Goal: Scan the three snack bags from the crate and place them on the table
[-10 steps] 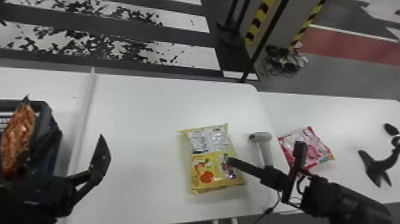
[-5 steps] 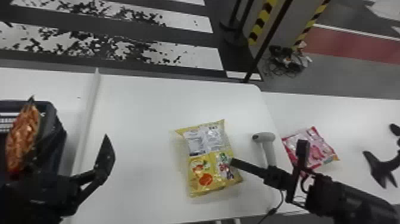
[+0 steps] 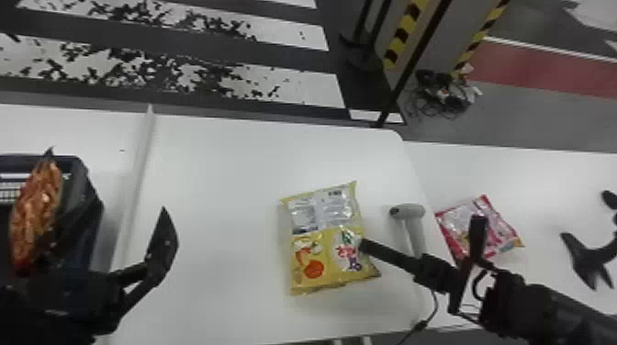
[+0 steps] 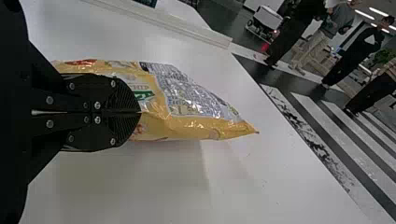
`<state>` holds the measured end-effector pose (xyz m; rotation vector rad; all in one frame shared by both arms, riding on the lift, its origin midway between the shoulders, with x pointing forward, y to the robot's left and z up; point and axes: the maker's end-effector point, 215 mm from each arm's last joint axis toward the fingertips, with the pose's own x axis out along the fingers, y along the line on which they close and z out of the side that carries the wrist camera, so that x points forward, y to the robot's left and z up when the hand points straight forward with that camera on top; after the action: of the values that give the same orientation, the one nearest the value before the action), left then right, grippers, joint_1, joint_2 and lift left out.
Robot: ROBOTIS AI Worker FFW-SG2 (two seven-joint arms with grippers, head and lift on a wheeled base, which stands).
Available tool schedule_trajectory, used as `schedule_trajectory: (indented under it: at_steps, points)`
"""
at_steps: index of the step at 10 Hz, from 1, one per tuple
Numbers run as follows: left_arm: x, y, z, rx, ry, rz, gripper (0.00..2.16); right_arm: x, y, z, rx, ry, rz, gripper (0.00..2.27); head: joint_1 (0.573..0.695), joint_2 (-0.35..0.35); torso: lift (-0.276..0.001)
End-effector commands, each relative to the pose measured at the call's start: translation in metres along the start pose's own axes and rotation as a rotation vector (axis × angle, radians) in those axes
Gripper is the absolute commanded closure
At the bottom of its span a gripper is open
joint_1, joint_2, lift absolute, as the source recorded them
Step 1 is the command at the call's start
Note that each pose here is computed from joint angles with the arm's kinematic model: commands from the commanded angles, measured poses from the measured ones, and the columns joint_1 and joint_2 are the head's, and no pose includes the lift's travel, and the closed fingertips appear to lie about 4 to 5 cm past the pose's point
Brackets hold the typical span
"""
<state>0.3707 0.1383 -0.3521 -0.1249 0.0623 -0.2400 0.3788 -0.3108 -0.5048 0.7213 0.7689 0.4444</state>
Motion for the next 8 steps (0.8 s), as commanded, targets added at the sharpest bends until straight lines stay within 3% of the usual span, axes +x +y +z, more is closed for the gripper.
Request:
schedule_trajectory:
  at_steps: [1,5,8]
  points:
    - [-0.001,0.000,-0.001,-0.001,0.005,0.000,0.03,-0.008,0.017,0.013,0.017,-0.039,0.036,2.24,0.695,-0.259,-0.062]
    - [-0.001,0.002,-0.006,0.003,0.014,0.004,0.03,-0.024,0.025,0.048,0.067,-0.138,0.086,2.24,0.695,-0.272,-0.062]
    - [-0.002,0.005,-0.015,0.004,0.030,0.010,0.03,-0.051,0.016,0.108,0.140,-0.310,0.121,2.24,0.695,-0.287,-0.062]
